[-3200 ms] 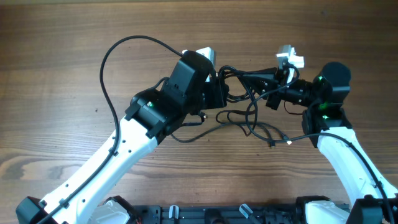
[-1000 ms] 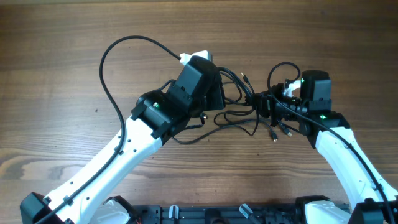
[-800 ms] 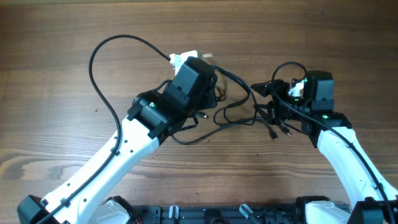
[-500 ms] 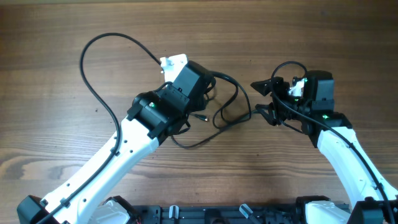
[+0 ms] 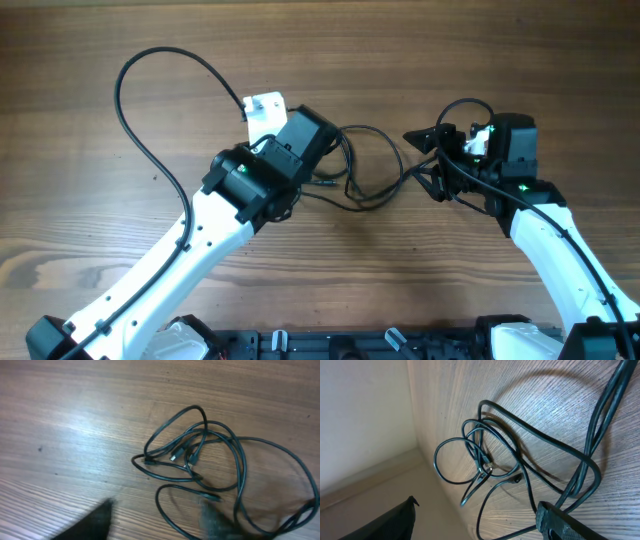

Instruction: Untangle cables

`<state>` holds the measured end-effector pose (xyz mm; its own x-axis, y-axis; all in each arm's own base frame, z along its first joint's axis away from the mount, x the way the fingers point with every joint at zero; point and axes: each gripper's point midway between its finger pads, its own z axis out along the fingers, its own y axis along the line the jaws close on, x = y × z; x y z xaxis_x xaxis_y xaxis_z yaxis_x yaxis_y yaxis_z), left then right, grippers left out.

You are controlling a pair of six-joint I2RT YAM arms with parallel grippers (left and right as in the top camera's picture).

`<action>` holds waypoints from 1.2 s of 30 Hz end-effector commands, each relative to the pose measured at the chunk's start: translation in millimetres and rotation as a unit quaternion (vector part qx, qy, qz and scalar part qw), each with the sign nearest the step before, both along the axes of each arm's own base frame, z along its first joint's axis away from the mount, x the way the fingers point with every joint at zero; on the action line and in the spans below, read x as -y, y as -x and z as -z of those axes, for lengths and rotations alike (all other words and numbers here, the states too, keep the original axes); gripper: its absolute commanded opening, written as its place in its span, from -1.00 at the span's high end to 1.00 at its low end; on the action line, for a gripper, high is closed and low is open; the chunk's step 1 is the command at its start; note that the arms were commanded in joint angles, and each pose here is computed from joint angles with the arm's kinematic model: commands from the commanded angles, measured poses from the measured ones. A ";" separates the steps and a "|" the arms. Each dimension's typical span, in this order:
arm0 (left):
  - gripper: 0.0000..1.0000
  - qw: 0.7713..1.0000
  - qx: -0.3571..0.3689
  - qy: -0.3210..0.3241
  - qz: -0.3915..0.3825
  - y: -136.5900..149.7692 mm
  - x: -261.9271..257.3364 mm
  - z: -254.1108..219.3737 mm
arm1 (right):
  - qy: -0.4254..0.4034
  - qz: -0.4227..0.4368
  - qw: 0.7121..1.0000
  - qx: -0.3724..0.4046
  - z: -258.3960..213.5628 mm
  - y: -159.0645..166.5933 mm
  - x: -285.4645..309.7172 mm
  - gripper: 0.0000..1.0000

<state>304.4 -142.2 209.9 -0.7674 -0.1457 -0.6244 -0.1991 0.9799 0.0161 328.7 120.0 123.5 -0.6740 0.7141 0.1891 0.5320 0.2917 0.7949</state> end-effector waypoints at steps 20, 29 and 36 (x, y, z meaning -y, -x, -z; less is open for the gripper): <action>-1.00 0.968 -0.124 0.142 -0.164 55.4 2.9 38.9 | 0.128 -0.265 0.901 0.319 -24.9 3.8 -24.1 -0.88; -1.00 0.970 -0.097 0.133 -0.179 44.8 -7.1 35.4 | 0.121 -0.322 0.865 0.365 -27.6 18.7 -33.2 -1.00; -1.00 0.983 -0.079 0.106 -0.131 21.7 -21.4 30.2 | 0.172 -0.314 0.864 0.355 -17.5 10.3 -22.9 -0.99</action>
